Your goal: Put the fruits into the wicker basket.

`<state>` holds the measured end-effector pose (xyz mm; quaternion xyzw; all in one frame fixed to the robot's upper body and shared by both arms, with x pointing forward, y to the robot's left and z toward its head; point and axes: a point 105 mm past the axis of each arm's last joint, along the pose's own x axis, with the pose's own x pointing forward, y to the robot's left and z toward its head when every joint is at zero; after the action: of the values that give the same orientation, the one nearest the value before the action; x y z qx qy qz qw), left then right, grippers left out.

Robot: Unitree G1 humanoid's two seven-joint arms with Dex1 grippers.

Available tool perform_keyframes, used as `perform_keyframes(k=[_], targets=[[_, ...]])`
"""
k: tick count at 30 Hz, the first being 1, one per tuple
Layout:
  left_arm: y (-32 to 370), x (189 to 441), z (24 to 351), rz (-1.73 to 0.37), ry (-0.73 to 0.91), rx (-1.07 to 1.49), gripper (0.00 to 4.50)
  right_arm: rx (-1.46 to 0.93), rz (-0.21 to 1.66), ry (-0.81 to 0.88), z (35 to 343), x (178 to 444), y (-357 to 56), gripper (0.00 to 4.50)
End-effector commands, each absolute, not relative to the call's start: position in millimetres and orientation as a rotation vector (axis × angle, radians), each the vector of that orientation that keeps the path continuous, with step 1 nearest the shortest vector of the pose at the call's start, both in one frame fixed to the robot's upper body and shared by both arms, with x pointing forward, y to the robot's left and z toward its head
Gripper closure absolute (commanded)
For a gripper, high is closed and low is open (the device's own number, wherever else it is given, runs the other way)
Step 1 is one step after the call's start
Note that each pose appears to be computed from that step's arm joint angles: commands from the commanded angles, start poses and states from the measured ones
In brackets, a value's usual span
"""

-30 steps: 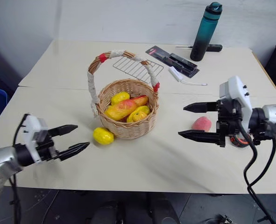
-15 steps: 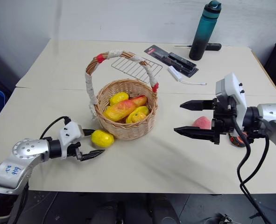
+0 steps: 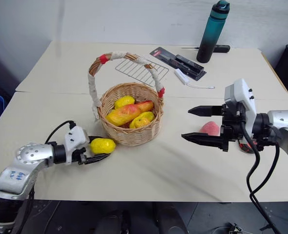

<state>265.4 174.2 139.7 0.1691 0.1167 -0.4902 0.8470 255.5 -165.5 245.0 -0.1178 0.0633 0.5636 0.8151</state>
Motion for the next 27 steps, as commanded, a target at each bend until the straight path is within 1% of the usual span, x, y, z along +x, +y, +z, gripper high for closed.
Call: perform_keyframes(k=[1, 3, 5, 7, 8, 10, 13, 15, 17, 18, 20, 23, 27], targets=[[161, 244, 183, -1.106, 0.141, 0.284, 1.46, -0.277, 1.21, 0.089, 252, 251, -163, 0.0], [151, 237, 206, -1.131, 0.082, 0.242, 1.46, -0.27, 1.214, 0.078, 253, 250, -161, 0.0], [140, 240, 224, -1.116, 0.044, 0.232, 1.46, -0.263, 1.218, 0.069, 254, 249, -160, 0.0], [131, 263, 232, -1.012, 0.05, 0.252, 1.46, -0.259, 1.219, 0.063, 255, 249, -158, 0.0], [129, 280, 234, -0.927, 0.063, 0.252, 1.46, -0.259, 1.218, 0.061, 255, 250, -158, 0.0], [124, 302, 233, -0.813, 0.089, 0.265, 1.46, -0.259, 1.217, 0.059, 254, 251, -157, 0.0], [114, 318, 229, -0.745, 0.11, 0.287, 1.46, -0.27, 1.208, 0.061, 250, 251, -156, 0.0], [115, 323, 226, -0.718, 0.116, 0.284, 1.46, -0.271, 1.208, 0.062, 249, 250, -156, 0.0], [114, 324, 224, -0.726, 0.113, 0.273, 0.77, -0.27, 1.207, 0.061, 249, 249, -156, 0.0], [114, 323, 224, -0.738, 0.107, 0.261, 0.6, -0.27, 1.204, 0.062, 249, 249, -156, 0.0], [117, 323, 227, -0.748, 0.094, 0.234, 0.02, -0.271, 1.196, 0.066, 248, 248, -157, 0.0], [120, 312, 237, -0.825, 0.055, 0.211, 0.01, -0.268, 1.166, 0.074, 247, 248, -162, 0.0], [121, 285, 254, -0.986, -0.021, 0.226, 0.01, -0.263, 1.098, 0.102, 241, 248, -174, 0.0]])
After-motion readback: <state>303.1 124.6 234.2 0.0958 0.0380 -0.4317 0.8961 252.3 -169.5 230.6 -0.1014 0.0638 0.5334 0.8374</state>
